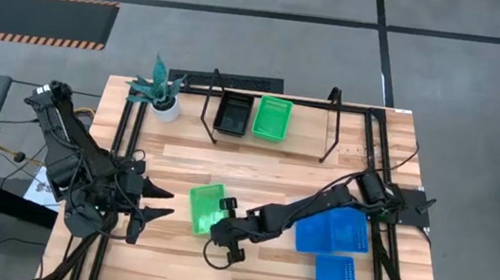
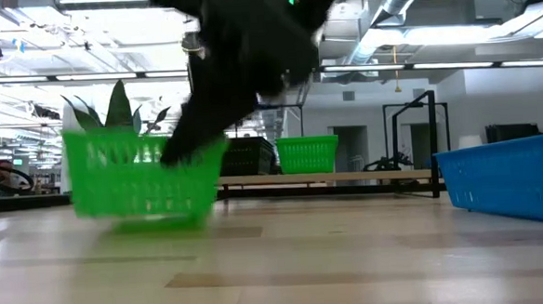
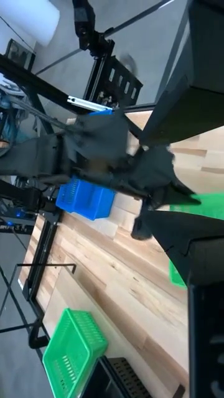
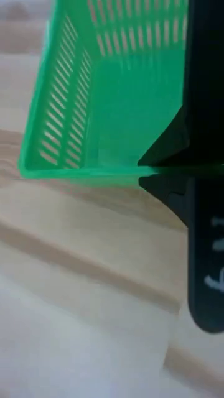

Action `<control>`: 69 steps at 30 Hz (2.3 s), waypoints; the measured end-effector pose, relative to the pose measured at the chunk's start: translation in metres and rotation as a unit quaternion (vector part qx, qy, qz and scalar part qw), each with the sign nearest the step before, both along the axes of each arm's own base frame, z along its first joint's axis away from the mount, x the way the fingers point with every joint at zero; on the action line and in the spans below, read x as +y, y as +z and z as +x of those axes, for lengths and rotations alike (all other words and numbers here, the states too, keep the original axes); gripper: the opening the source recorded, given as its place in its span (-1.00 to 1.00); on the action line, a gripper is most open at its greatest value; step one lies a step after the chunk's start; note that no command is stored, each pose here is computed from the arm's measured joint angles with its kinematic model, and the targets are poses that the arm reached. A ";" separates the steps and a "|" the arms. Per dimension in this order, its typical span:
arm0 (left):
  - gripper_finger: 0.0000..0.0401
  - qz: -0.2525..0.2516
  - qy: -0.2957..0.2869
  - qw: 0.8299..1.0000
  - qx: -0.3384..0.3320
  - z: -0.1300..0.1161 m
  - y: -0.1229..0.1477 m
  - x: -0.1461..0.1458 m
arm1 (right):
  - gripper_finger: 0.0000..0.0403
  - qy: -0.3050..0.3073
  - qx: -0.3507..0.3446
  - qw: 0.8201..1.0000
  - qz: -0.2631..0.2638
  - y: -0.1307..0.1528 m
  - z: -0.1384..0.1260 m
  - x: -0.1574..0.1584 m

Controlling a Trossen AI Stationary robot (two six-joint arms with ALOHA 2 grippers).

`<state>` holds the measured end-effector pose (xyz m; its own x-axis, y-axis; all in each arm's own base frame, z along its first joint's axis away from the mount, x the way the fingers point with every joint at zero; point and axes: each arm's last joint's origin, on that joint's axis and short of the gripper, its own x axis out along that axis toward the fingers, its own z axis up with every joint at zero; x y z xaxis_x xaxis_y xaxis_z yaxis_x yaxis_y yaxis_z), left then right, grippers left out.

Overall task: Stack baskets on shelf by color
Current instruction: Stack the green basket on top of the other green baskets on the shelf

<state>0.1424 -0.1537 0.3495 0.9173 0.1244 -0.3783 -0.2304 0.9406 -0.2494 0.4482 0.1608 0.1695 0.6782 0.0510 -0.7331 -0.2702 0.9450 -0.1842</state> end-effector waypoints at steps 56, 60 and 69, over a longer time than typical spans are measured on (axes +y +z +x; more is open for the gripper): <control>-0.16 0.055 0.017 0.998 0.008 -0.002 -0.004 0.005 | -0.84 -0.266 0.005 0.963 -0.037 0.067 -0.123 -0.275; -0.16 0.055 0.017 0.998 0.008 -0.002 -0.004 0.005 | -0.83 -0.274 0.004 0.961 -0.032 0.067 -0.124 -0.277; -0.16 0.055 0.017 0.998 0.009 -0.002 -0.004 0.005 | -0.29 -0.278 0.008 0.960 -0.016 0.066 -0.125 -0.277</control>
